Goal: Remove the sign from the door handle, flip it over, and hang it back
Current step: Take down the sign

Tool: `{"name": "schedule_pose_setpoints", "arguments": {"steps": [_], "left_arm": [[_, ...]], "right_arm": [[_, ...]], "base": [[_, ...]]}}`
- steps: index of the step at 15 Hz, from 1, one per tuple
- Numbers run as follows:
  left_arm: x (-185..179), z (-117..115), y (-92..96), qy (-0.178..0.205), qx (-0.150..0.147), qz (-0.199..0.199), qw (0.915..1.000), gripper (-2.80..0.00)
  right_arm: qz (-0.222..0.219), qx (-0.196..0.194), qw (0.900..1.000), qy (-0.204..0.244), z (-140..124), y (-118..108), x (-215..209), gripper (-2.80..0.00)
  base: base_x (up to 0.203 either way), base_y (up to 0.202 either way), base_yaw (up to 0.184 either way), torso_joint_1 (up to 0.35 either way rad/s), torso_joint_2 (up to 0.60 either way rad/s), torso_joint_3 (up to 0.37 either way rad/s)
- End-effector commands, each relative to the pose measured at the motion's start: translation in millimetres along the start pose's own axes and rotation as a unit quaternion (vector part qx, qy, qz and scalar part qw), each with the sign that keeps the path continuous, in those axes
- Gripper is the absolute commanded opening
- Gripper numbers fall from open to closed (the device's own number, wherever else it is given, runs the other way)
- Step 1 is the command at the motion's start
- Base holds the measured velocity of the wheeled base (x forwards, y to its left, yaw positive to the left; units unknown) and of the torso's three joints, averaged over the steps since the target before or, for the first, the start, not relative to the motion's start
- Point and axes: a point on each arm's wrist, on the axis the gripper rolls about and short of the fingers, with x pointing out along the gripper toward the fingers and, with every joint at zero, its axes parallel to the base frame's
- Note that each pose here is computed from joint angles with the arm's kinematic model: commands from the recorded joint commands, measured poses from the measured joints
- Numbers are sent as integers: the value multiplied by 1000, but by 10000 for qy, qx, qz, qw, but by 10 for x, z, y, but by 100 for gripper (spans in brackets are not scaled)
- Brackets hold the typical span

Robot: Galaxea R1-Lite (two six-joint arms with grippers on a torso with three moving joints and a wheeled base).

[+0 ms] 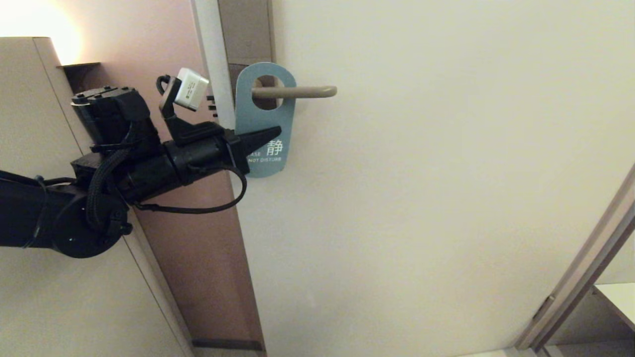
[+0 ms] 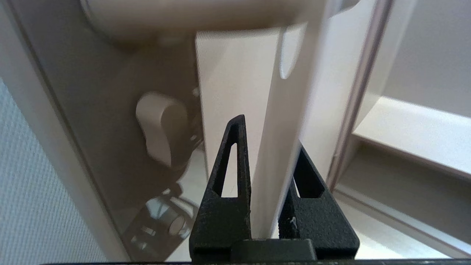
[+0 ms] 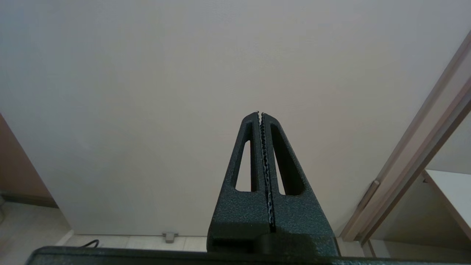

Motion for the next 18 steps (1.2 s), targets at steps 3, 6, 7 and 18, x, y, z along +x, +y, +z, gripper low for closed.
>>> {"name": "schedule_pose_setpoints", "arguments": {"steps": [3, 6, 7, 18], "left_arm": [[48, -16, -70, 33, 24, 162, 9999, -280], [34, 37, -134, 12, 45, 256, 9997, -280], [27, 46, -144, 33, 44, 309, 9995, -280], [56, 55, -298, 210, 208, 799, 9964, -280]], "right_arm": [[4, 0, 10000, 0, 0, 0, 0, -280], [3, -2, 10000, 0, 0, 0, 0, -280], [4, -4, 10000, 3, 0, 0, 0, -280], [0, -1, 10000, 1, 0, 0, 0, -280]], "base": [[0, 0, 0, 0, 0, 0], [0, 0, 0, 0, 0, 0], [0, 0, 0, 0, 0, 0], [0, 0, 0, 0, 0, 0]]}}
